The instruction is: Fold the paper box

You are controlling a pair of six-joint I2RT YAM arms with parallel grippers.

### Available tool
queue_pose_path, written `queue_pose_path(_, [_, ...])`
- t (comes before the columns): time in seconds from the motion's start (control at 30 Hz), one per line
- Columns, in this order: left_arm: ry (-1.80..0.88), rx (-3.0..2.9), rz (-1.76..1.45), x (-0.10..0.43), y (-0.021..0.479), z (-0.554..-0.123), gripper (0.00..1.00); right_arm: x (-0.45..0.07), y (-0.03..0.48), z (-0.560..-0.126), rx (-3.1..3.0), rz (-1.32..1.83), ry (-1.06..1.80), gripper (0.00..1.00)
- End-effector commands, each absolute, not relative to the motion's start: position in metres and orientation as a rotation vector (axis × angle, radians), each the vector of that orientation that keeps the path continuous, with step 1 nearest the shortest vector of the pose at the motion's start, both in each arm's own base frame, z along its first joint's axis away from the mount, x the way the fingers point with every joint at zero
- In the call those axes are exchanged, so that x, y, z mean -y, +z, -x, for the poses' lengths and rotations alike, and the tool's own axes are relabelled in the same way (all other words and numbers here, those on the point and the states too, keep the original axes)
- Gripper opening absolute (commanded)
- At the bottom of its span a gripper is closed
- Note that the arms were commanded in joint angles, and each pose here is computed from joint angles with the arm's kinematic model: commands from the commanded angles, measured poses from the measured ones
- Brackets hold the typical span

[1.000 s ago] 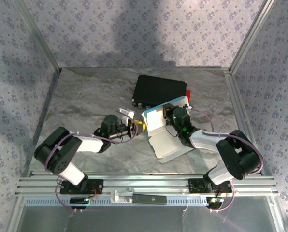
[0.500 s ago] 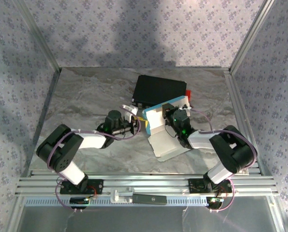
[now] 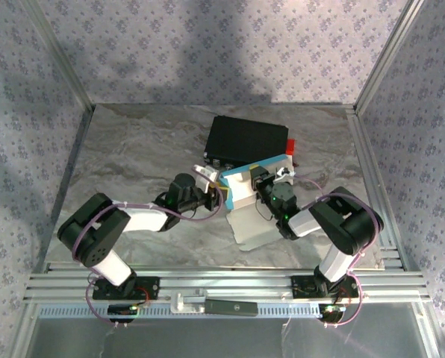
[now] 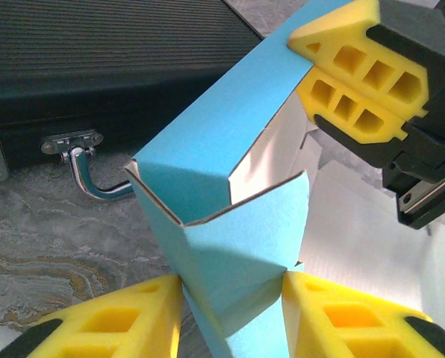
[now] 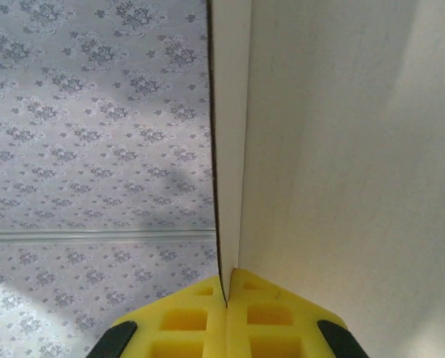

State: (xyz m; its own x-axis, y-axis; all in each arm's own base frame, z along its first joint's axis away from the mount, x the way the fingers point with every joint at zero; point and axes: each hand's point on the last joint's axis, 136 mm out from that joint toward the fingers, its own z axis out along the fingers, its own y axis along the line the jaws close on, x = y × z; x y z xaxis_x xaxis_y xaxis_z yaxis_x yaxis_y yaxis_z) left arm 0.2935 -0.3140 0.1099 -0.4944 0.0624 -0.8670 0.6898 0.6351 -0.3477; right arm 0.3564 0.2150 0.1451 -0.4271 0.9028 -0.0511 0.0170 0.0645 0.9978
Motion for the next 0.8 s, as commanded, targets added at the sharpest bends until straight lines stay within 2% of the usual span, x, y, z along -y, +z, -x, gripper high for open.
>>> queue_pose_path(0.0, [-0.797, -1.954, -0.622, 0.317, 0.107, -0.294, 0.41, -0.227, 0.16, -0.341, -1.605, -0.804, 1.531, 0.0])
queue_pose_path(0.27, [-0.757, -1.962, -0.624, 0.315, 0.104, -0.289, 0.46, -0.221, 0.141, -0.329, -1.673, -0.773, 1.48, 0.0])
queue_pose_path(0.4, [-0.71, -1.959, -0.6, 0.306, 0.11, -0.291, 0.53, -0.223, 0.155, -0.331, -1.649, -0.724, 1.494, 0.0])
queue_pose_path(0.77, [-0.683, -1.977, -0.517, 0.272, 0.142, -0.325, 0.61, -0.257, 0.195, -0.369, -1.555, -0.645, 1.577, 0.0])
